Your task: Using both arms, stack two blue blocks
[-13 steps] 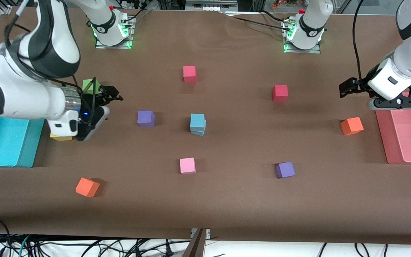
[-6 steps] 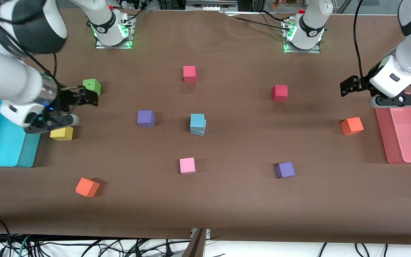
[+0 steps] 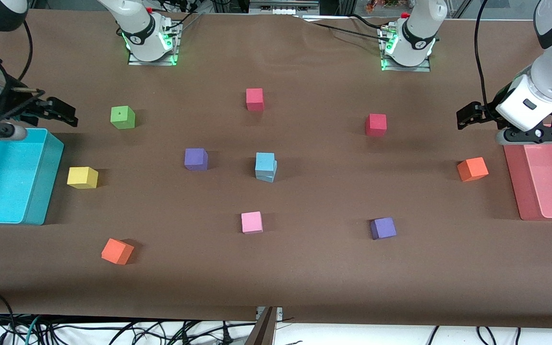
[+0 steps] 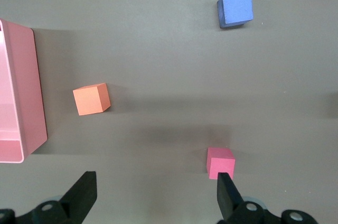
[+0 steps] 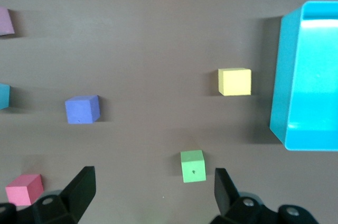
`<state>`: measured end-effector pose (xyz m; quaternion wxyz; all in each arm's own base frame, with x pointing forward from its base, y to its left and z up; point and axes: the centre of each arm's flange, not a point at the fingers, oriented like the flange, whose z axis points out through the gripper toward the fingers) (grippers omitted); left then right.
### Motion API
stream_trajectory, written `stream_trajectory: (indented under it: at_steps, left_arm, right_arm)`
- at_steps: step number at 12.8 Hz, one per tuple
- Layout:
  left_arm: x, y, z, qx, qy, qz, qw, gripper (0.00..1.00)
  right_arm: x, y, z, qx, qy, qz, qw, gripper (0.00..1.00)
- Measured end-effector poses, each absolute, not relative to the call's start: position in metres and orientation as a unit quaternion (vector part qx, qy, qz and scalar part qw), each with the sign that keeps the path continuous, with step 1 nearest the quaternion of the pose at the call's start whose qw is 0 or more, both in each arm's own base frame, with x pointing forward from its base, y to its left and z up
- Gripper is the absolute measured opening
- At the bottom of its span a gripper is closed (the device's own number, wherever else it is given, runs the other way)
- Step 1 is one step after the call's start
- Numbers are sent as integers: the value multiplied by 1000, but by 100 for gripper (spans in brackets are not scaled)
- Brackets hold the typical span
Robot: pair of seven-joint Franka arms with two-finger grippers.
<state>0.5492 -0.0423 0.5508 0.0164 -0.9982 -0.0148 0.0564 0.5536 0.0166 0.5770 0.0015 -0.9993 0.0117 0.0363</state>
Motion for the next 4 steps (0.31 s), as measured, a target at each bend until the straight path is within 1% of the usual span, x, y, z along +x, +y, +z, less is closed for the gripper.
stream_trajectory:
  at_steps: [2, 4]
  left_arm:
    - [549, -42, 551, -998, -15, 56, 16, 100]
    - [549, -42, 551, -998, -15, 56, 16, 100]
  right_arm:
    - [545, 16, 582, -999, 13, 33, 1, 100]
    - [545, 17, 584, -999, 12, 29, 0, 100]
